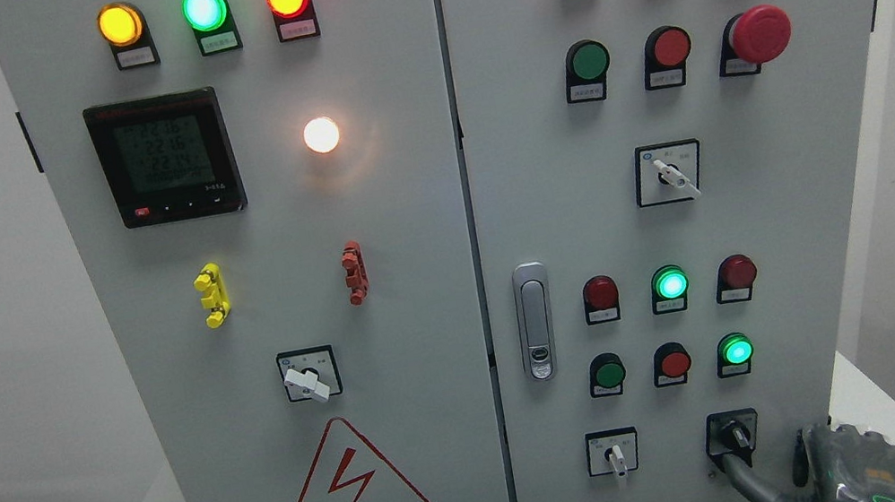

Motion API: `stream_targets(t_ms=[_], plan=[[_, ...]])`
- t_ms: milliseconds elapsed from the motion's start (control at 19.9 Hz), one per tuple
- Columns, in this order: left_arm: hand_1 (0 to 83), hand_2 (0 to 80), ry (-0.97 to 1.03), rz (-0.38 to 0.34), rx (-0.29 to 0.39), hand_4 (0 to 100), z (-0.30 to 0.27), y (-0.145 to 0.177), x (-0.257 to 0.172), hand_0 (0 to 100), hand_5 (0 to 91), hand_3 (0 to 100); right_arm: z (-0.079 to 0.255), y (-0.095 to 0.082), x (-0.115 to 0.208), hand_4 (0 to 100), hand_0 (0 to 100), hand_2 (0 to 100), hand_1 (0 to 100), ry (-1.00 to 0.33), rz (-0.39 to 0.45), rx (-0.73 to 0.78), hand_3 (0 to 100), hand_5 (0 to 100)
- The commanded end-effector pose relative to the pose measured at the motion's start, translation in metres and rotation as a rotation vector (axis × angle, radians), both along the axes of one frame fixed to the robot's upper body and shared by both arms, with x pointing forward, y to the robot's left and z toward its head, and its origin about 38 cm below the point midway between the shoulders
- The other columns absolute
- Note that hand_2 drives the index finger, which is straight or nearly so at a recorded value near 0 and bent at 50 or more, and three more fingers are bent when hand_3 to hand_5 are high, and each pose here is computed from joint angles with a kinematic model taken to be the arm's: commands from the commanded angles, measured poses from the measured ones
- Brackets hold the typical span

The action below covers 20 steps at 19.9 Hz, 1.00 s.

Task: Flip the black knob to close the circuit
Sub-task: 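Grip the black knob with the right hand and twist it clockwise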

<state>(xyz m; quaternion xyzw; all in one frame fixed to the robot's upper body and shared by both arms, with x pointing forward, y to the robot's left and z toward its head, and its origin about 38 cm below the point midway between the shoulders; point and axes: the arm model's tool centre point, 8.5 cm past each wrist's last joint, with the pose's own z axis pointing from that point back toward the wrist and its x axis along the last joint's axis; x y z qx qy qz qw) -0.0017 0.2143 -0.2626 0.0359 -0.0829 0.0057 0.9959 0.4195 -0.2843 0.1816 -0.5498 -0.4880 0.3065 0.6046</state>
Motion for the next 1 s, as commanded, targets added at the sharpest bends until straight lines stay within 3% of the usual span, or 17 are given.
stream_targets(t_ms=[0,953], plan=[[0.0,0.0,0.021,-0.042,-0.001,0,0.0003,-0.0007,-0.0071,0,0.0,0,-0.0017,-0.0036,-0.0009,76,0,71,2,0.005,-0.011,0.001,93,72],[0.0,0.0,0.021,-0.043,-0.001,0,0.0003,-0.0007,-0.0071,0,0.0,0,0.0024,-0.0065,0.0014,76,0,71,3,0.006,-0.016,0.016,93,72]])
